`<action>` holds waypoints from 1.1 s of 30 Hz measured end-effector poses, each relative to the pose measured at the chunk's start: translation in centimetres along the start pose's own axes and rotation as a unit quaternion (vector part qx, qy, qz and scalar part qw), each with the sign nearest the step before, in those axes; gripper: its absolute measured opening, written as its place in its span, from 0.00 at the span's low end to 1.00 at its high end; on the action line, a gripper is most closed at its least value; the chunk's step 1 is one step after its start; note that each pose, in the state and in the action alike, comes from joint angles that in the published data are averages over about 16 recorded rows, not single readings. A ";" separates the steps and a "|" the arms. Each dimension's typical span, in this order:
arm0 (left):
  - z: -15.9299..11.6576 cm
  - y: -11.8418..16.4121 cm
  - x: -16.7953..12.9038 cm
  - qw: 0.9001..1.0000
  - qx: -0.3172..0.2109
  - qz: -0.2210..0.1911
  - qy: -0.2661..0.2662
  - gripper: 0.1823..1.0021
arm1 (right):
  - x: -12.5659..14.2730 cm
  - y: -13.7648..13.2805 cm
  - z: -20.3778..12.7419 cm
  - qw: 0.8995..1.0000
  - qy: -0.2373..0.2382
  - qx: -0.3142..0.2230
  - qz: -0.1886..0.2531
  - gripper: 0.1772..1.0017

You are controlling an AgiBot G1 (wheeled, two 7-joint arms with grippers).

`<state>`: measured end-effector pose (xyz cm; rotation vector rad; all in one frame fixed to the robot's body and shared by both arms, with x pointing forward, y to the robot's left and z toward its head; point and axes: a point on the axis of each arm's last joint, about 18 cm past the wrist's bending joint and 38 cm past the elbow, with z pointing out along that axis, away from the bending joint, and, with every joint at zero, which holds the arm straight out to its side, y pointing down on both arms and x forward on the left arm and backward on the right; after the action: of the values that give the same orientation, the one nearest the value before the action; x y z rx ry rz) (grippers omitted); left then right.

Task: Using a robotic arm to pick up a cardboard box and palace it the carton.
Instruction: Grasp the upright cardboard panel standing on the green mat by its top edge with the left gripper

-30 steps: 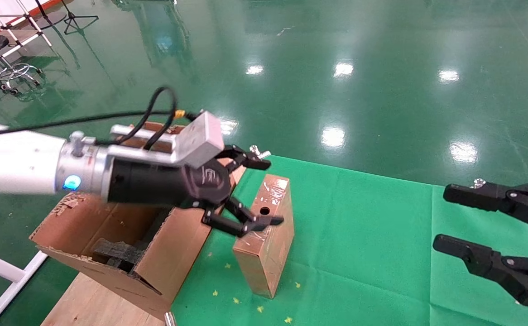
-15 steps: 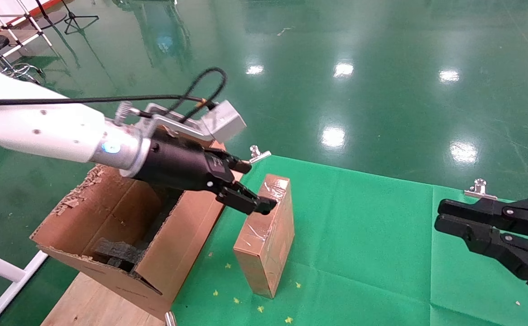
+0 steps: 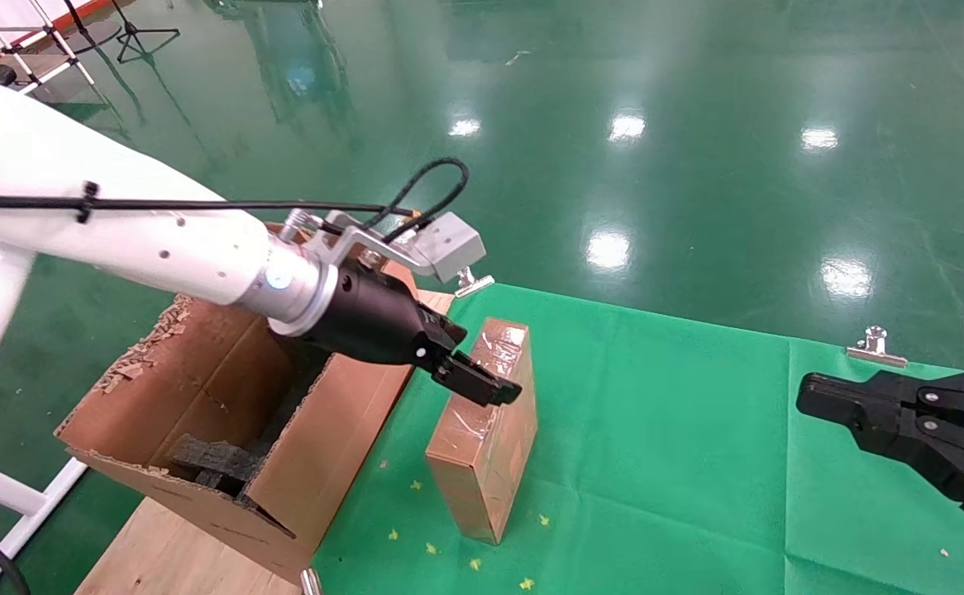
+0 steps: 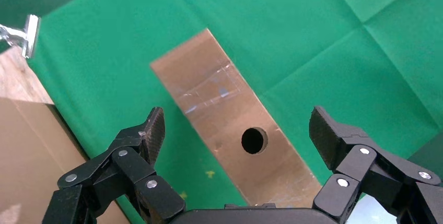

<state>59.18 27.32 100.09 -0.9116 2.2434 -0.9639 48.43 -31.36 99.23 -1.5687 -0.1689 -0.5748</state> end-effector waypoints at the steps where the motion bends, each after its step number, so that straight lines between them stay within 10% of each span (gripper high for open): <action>1: 0.2 0.0 0.1 1.000 -0.003 -0.001 -0.001 1.00 | 0.0 0.0 0.0 1.000 0.000 0.000 0.000 0.02; 33: 2.4 0.2 0.8 0.998 -0.049 0.035 -0.021 0.99 | 0.0 0.0 0.0 1.000 0.000 0.000 0.000 0.06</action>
<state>60.25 25.86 98.36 -0.8820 2.2877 -0.8019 48.43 -31.37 99.23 -1.5683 -0.1683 -0.5750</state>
